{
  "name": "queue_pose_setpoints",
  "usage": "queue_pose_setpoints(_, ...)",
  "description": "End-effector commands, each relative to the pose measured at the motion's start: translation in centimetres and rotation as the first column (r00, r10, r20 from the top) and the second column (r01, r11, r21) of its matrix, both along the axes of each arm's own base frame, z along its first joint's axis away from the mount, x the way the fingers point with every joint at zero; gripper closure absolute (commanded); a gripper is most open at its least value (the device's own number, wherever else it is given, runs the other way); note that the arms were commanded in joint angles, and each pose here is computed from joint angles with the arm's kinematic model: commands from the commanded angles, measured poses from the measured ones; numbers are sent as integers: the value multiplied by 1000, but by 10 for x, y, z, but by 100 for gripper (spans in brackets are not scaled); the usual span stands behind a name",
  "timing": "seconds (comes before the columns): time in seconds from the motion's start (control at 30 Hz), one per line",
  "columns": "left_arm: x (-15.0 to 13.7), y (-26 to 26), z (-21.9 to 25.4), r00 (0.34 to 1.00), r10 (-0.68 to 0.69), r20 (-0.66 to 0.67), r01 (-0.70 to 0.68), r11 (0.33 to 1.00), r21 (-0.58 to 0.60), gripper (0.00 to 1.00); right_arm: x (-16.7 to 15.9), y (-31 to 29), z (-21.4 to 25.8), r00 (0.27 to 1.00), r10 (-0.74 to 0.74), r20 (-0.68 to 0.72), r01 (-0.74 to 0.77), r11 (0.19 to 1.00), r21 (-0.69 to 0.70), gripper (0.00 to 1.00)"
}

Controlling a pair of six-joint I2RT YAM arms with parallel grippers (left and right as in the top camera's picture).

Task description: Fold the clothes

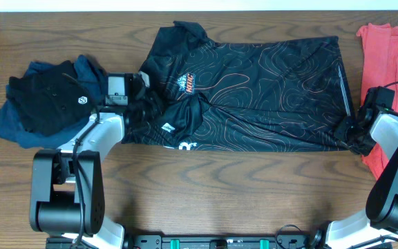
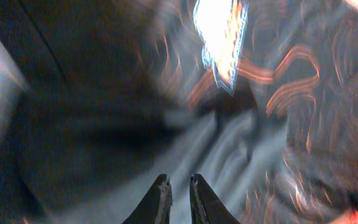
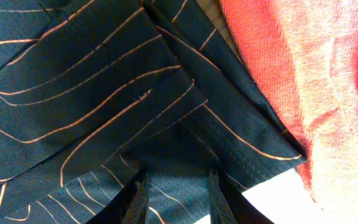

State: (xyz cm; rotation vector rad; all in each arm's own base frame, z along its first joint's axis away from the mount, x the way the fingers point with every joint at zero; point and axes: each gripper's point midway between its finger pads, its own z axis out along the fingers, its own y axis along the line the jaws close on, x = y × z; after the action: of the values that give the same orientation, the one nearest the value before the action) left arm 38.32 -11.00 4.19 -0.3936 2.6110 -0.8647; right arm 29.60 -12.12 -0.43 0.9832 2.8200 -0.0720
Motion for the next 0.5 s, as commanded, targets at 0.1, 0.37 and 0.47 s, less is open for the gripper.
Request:
queue_pose_setpoints(0.1,-45,0,-19,979,-1,-206,15,998,64,86,-12,6,-9,999,20,-46,-20,1000,3,69)
queue_pose_setpoints(0.37,-56,2,-30,972,3,-233,22,994,106,76,-12,6,-9,999,20,-47,-20,1000,4,69)
queue_pose_setpoints(0.47,-53,23,-38,973,70,-220,-18,973,232,74,-13,6,-9,999,21,-51,-20,1000,5,69)
